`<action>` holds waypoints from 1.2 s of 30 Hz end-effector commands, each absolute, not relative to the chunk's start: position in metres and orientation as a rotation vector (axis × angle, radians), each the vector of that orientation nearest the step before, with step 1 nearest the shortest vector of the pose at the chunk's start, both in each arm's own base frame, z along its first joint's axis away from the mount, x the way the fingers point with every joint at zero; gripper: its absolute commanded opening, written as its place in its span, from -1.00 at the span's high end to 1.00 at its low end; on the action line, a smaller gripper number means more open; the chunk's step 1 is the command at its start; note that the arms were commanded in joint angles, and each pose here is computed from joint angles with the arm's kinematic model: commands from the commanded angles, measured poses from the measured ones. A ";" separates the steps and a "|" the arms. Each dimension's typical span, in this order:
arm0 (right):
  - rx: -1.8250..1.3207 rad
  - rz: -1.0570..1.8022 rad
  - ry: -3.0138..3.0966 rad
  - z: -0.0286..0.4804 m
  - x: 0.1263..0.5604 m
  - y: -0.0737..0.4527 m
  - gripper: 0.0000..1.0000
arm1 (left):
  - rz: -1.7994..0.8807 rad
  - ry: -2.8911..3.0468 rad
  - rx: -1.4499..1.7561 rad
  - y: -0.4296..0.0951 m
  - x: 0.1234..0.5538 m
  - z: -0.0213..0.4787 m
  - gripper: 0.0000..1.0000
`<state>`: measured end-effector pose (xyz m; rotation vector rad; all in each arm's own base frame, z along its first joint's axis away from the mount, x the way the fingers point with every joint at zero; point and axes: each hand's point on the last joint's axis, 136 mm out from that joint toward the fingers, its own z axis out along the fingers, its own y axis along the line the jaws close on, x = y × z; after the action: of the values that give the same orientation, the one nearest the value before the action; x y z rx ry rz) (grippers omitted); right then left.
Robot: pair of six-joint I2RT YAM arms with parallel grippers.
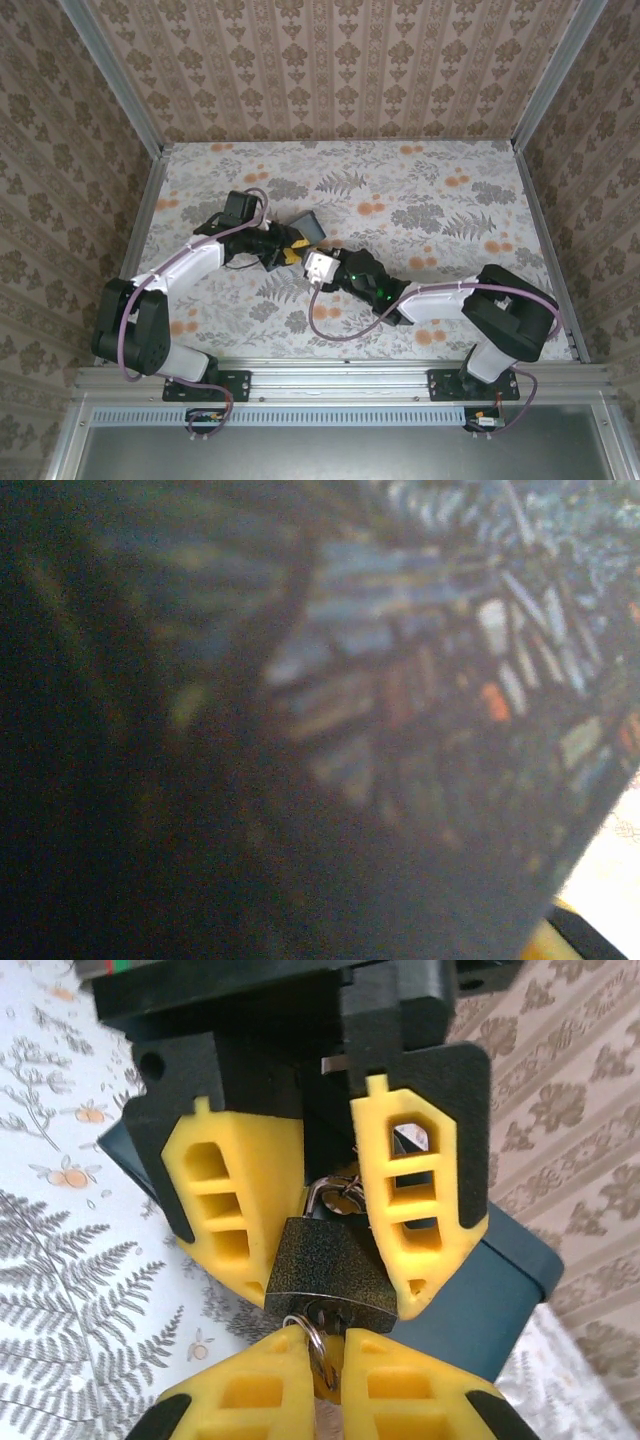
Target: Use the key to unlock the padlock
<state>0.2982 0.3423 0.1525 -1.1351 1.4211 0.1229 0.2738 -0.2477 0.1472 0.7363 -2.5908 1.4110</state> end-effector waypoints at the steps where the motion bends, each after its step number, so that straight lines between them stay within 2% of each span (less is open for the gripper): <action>1: -0.868 0.313 1.616 0.167 0.309 0.330 1.00 | 1.517 -2.590 0.646 -0.255 0.273 0.170 1.00; 13: -0.126 0.982 1.950 0.171 0.303 0.337 1.00 | 1.495 -2.608 0.646 -0.256 0.272 0.163 1.00; 16: -0.127 0.980 1.964 0.175 0.302 0.337 1.00 | 1.486 -2.619 0.643 -0.252 0.270 0.162 1.00; 20: -0.125 0.861 2.065 0.153 0.308 0.317 1.00 | 1.482 -2.656 0.638 -0.246 0.269 0.166 1.00; 28: 0.030 1.001 2.055 0.143 0.320 0.299 1.00 | 1.394 -2.729 0.632 -0.232 0.266 0.155 1.00; 31: 0.022 1.036 2.046 0.148 0.322 0.304 1.00 | 1.376 -2.753 0.635 -0.227 0.268 0.153 0.88; 33: 0.027 1.059 2.041 0.150 0.323 0.306 1.00 | 1.358 -2.768 0.635 -0.225 0.268 0.152 0.67; 34: 0.040 1.068 2.041 0.150 0.324 0.305 1.00 | 1.349 -2.773 0.636 -0.223 0.269 0.151 0.50; 36: 0.062 1.071 2.046 0.149 0.325 0.302 1.00 | 1.342 -2.783 0.633 -0.222 0.268 0.152 0.35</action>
<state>0.2990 0.3289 0.1529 -0.1228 2.0623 1.1266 0.2717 -0.2393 0.1537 0.6169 -2.7167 1.4238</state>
